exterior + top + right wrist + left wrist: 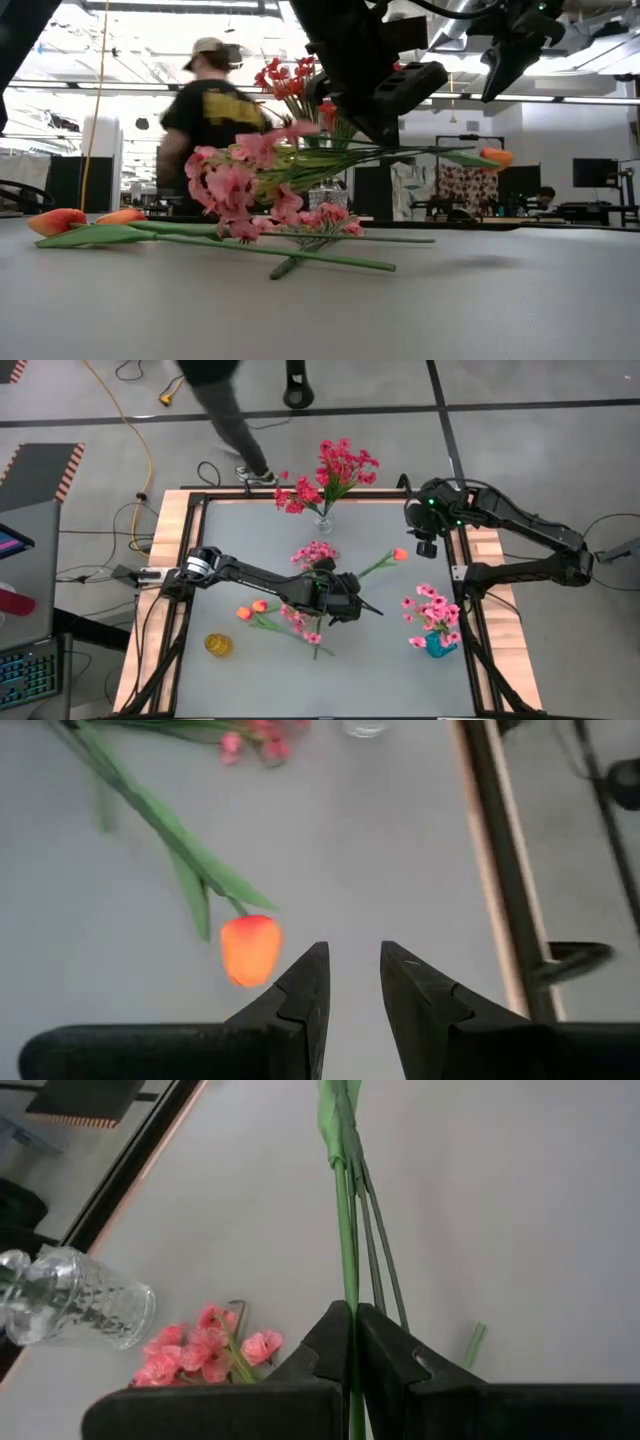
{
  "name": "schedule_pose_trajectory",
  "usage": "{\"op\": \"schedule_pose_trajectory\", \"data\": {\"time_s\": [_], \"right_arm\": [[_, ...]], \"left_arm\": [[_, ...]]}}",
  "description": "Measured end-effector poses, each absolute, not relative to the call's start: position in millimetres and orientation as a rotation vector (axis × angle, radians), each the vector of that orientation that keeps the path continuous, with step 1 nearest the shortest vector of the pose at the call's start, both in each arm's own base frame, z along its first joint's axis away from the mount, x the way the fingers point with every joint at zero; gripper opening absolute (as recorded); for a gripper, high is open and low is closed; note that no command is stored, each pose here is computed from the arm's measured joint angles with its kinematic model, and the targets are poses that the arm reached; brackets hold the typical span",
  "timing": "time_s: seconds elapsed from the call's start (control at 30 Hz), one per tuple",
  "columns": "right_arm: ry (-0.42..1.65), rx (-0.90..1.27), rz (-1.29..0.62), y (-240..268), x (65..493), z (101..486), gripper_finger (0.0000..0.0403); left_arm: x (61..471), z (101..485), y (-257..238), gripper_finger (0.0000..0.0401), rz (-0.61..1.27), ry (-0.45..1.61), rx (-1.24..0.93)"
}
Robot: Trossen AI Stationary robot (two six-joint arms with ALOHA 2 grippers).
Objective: Sort flowers into vase by color
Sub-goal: Put the right orange tulip flower into the yellow vase
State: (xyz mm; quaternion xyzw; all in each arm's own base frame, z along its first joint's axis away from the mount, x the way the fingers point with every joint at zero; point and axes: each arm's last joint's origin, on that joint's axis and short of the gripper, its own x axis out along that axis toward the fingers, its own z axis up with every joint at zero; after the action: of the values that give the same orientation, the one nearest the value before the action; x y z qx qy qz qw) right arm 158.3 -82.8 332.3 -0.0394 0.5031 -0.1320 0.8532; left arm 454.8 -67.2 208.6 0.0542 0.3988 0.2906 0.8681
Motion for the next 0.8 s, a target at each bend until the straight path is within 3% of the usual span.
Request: {"op": "schedule_pose_trajectory", "data": {"time_s": [0.5, 0.8], "right_arm": [[1.079, -0.077, -0.273, -82.4, 157.2, 331.1, 0.0118], [1.079, -0.077, -0.274, -82.4, 157.2, 331.1, 0.0118]], "left_arm": [[460.7, 203.9, -51.7, 0.0006, 0.235, 0.974, -0.162], [461.2, 203.5, -48.4, 0.0082, 0.167, 0.992, -0.151]]}}
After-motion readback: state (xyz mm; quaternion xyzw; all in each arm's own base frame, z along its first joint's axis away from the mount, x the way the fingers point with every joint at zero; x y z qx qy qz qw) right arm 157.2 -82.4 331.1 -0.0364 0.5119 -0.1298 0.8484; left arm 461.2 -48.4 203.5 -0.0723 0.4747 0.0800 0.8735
